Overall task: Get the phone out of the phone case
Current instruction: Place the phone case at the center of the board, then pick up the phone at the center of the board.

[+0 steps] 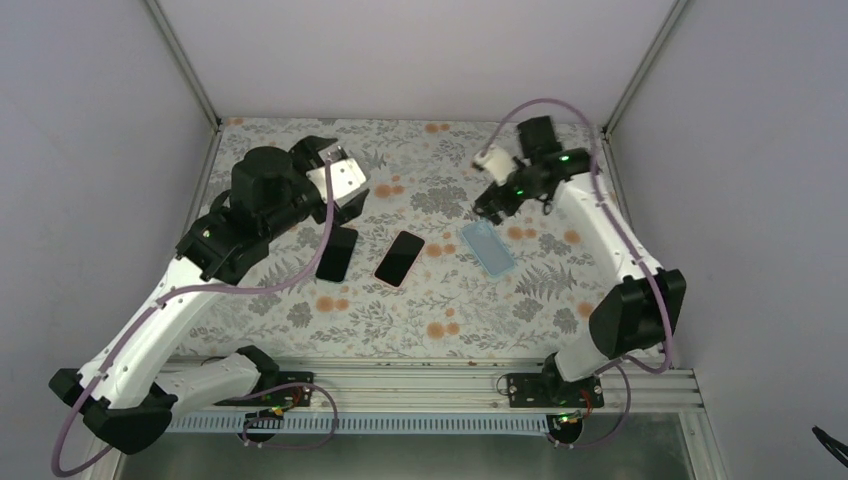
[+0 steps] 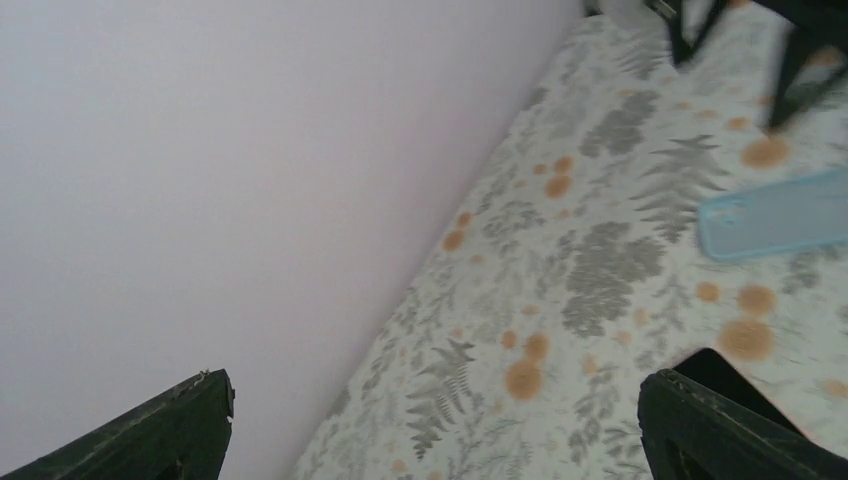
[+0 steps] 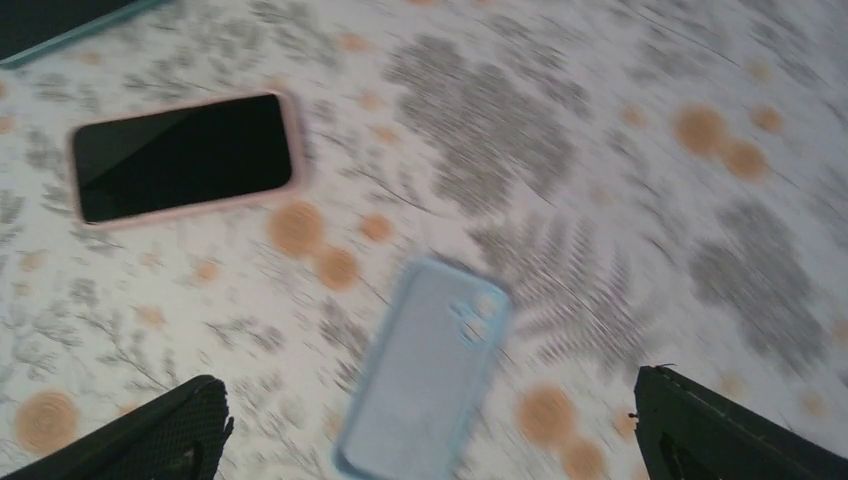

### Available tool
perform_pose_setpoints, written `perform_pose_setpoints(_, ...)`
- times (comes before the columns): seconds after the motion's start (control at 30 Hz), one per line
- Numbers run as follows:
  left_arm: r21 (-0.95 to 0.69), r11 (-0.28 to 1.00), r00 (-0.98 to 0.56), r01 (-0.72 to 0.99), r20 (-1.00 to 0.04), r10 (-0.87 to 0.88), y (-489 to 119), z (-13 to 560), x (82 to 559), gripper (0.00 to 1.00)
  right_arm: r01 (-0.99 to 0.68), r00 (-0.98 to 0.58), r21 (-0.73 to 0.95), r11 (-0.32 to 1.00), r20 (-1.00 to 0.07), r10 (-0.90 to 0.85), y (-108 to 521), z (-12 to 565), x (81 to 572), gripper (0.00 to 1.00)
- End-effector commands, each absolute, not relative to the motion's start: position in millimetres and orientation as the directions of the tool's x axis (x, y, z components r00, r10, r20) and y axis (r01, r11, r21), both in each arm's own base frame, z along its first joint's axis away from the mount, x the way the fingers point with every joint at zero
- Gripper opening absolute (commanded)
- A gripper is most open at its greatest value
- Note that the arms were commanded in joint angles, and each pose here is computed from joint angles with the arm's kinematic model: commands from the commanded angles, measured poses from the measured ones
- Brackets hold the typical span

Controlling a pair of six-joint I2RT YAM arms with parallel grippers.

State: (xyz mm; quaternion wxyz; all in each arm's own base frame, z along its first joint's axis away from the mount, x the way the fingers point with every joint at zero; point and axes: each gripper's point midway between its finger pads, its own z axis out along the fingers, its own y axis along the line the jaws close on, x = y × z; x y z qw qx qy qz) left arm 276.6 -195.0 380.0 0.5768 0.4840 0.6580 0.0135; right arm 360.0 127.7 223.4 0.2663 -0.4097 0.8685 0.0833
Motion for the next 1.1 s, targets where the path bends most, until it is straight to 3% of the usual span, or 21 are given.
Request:
perform_pose_setpoints(0.0, 0.564, 0.673, 0.044, 0.478, -0.781, 0.623, -174.0, 395.2, 312.3, 1.0, -0.818, -0.395, -0.108, 0.565, -0.608, -0.689, 207.5, 198.8, 358.7, 1.0)
perform_pose_setpoints(0.13, 0.576, 0.723, 0.037, 0.381, -0.791, 0.611, -155.2, 397.3, 331.2, 1.0, -0.885, -0.229, -0.192, 0.424, -0.613, -0.756, 275.5, 177.4, 335.3, 1.0)
perform_pose_setpoints(0.33, 0.534, 0.76, -0.009, 0.369, -0.816, 0.578, -139.3, 381.1, 347.6, 1.0, -0.99, 0.015, -0.129, 0.05, -0.46, -0.888, 316.6, 113.8, 283.0, 1.0)
perform_pose_setpoints(0.4, 0.517, 0.783, -0.027, 0.346, -0.828, 0.56, -132.2, 377.8, 356.4, 1.0, -0.989, 0.077, -0.144, -0.014, -0.44, -0.895, 322.6, 104.5, 283.3, 1.0)
perform_pose_setpoints(0.73, 0.461, 0.846, -0.123, 0.27, -0.854, 0.505, -104.9, 362.5, 385.1, 1.0, -0.956, -0.05, -0.24, 0.167, -0.427, -0.903, 374.5, 76.5, 372.2, 1.0)
perform_pose_setpoints(1.07, 0.457, 0.847, -0.127, 0.272, -0.856, 0.502, -97.8, 357.9, 379.8, 1.0, -0.9, -0.146, -0.347, 0.264, -0.33, -0.932, 358.1, 36.5, 423.2, 1.0)
